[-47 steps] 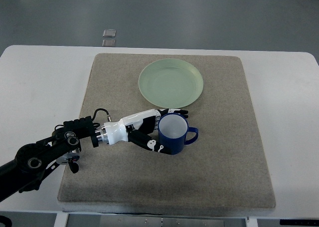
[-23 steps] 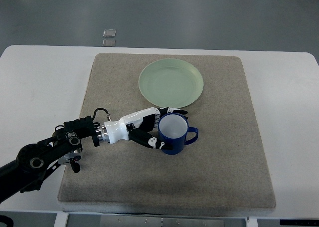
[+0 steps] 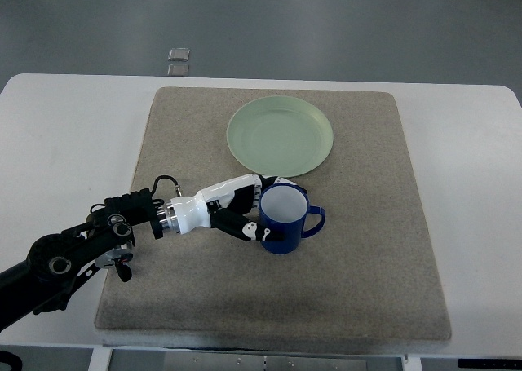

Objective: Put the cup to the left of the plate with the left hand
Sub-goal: 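Lift the blue mug and carry it past the plate's near side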

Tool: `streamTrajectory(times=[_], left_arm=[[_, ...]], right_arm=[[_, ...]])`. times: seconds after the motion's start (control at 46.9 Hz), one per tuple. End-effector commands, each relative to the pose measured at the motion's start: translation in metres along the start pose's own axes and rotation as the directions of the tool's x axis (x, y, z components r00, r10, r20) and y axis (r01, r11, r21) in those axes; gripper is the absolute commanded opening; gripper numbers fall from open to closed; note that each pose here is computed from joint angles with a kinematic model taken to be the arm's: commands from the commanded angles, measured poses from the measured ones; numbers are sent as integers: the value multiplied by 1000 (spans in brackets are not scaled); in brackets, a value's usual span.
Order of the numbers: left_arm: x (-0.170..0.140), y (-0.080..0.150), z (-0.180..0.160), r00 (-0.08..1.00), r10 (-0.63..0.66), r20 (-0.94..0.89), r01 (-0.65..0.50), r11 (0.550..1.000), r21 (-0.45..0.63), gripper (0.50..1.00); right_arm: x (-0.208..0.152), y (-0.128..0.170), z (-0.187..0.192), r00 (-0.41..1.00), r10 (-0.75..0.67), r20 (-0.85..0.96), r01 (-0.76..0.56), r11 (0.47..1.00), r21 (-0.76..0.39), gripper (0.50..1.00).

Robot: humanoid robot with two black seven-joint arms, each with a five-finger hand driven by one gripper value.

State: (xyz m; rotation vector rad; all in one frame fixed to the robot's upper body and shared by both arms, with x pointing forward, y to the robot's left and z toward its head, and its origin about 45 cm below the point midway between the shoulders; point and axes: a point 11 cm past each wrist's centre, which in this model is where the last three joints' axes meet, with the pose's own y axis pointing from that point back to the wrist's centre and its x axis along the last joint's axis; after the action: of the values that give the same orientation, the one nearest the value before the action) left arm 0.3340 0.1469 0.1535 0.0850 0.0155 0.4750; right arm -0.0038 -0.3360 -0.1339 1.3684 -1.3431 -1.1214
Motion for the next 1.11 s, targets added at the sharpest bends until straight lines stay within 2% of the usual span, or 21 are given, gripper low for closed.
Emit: streamTrajectory(times=[0.0,0.128,0.256,0.384,0.682,0.81,1.088], left_arm=[[1,0,1,1000,6,-1,-6,1000,-5,654],[7,-1,10,1000,22,2,-22,999,-30,587],[30,8,27,996,89,18,-88,993,-73,500],[57,24,46,985,166,43,-160,981,-112,500],[120,85,92,924,367,107,-343,920,-189,500],[136,105,86,897,429,105,-409,897,-167,500],[153,129,59,841,534,93,-524,845,-108,500]], right_arm=[[0,0,0,1000,0,0,0,1000,0,932],[0,0,0,1000,0,0,0,1000,0,932],[0,0,0,1000,0,0,0,1000,0,932],[0,0,0,1000,0,0,0,1000,0,932],[0,0,0,1000,0,0,0,1000,0,932],[0,0,0,1000,0,0,0,1000,0,932],[0,0,0,1000,0,0,0,1000,0,932]])
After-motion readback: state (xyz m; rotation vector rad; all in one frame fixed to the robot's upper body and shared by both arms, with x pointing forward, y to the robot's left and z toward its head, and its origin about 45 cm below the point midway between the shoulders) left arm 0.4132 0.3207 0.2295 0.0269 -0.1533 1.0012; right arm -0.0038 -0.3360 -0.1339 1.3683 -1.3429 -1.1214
